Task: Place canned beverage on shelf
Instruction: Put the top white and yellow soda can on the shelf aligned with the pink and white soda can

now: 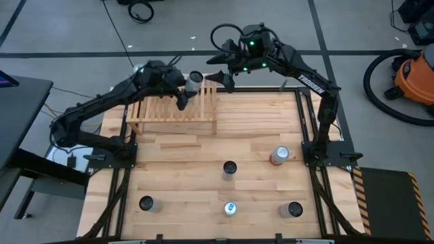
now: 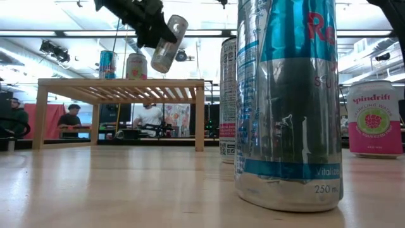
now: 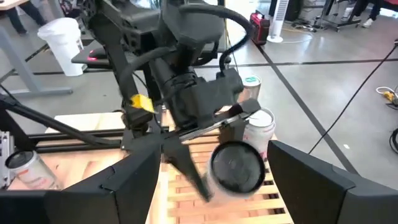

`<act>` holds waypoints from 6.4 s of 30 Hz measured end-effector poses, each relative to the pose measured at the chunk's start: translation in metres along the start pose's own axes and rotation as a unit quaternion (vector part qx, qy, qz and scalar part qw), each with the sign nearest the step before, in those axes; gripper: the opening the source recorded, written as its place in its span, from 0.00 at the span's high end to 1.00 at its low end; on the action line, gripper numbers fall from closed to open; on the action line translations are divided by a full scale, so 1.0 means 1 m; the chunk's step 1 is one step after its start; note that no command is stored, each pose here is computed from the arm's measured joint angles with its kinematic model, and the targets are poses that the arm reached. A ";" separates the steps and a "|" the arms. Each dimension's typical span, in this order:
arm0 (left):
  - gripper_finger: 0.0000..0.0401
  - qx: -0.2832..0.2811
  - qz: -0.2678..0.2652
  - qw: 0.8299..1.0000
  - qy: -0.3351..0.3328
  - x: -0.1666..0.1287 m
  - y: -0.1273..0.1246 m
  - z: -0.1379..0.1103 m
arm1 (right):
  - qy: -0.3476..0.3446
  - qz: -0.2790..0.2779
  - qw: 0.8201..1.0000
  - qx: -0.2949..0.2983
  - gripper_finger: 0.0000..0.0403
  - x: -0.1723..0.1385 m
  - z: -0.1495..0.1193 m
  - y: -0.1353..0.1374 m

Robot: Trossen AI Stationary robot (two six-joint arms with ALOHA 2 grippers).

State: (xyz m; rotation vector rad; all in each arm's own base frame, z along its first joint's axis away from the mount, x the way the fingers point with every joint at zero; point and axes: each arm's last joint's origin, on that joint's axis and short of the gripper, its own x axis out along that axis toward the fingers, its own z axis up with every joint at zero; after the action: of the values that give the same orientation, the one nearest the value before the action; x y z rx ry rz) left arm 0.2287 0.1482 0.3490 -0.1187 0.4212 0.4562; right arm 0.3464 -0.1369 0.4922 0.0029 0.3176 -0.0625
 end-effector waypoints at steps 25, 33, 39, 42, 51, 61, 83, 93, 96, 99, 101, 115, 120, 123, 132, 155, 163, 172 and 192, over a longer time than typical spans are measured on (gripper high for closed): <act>0.34 0.002 0.029 0.986 -0.165 0.024 -0.007 -0.063 | 0.012 -0.003 1.000 -0.006 0.25 -0.004 -0.001 0.002; 0.34 0.000 0.041 0.987 -0.159 0.024 -0.007 -0.064 | 0.012 -0.003 1.000 -0.006 0.25 -0.004 -0.001 0.002; 0.34 -0.032 0.072 0.985 -0.154 0.024 -0.002 -0.066 | 0.012 -0.003 1.000 -0.006 0.25 -0.004 -0.001 0.002; 0.31 -0.051 0.073 0.985 -0.148 0.025 -0.001 -0.067 | 0.012 -0.003 1.000 -0.005 0.25 -0.004 -0.001 0.002; 0.22 -0.055 0.070 0.985 -0.146 0.024 -0.002 -0.066 | 0.013 -0.003 1.000 -0.005 0.25 -0.004 -0.001 0.002; 0.21 -0.055 0.070 0.985 -0.149 0.024 -0.002 -0.066 | 0.013 -0.003 1.000 -0.005 0.25 -0.004 -0.001 0.002; 0.21 -0.020 0.066 0.980 -0.186 0.011 -0.006 -0.021 | 0.013 -0.003 1.000 -0.005 0.25 -0.003 -0.002 0.002; 0.21 0.001 0.080 0.979 -0.187 -0.002 -0.005 0.009 | 0.013 -0.003 1.000 -0.005 0.25 -0.003 -0.002 0.002; 0.21 0.001 0.087 0.974 -0.211 -0.011 -0.004 0.025 | 0.016 -0.003 1.000 -0.017 0.25 -0.003 -0.002 0.002; 0.21 0.010 0.090 0.972 -0.219 -0.023 -0.004 0.043 | 0.030 0.003 0.999 -0.040 0.25 -0.003 -0.005 0.002; 0.21 0.024 0.093 0.971 -0.220 -0.036 -0.005 0.058 | 0.036 0.013 0.998 -0.054 0.25 0.000 -0.009 0.002; 0.21 0.041 0.093 0.975 -0.195 -0.136 -0.013 0.126 | 0.021 -0.005 0.996 -0.091 0.25 0.051 -0.060 -0.034; 0.21 0.044 0.093 0.980 -0.171 -0.142 -0.013 0.125 | 0.008 0.005 0.995 -0.095 0.25 0.067 -0.083 -0.041; 0.21 0.051 0.094 0.980 -0.167 -0.142 -0.013 0.124 | -0.008 -0.001 0.995 -0.104 0.25 0.074 -0.092 -0.043; 0.21 0.052 0.094 0.981 -0.162 -0.142 -0.013 0.124 | -0.057 -0.021 0.995 -0.083 0.25 0.084 -0.108 -0.052; 0.21 0.054 0.093 0.985 -0.139 -0.140 -0.013 0.119 | -0.068 -0.018 0.995 -0.064 0.25 0.116 -0.125 -0.051; 0.21 0.053 0.093 0.985 -0.139 -0.140 -0.013 0.119 | -0.068 -0.024 0.996 -0.048 0.25 0.119 -0.126 -0.050; 0.21 0.053 0.093 0.985 -0.139 -0.140 -0.013 0.119 | -0.084 -0.021 0.996 -0.034 0.25 0.129 -0.129 -0.047; 0.21 0.052 0.092 0.986 -0.128 -0.139 -0.013 0.117 | -0.095 -0.082 0.992 -0.030 0.28 0.139 -0.131 -0.042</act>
State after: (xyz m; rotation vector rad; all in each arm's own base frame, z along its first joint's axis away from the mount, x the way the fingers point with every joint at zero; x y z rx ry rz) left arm 0.1643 0.1040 0.5141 0.0814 0.2040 0.6215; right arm 0.4347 -0.1855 0.3249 -0.0879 0.1291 -0.2145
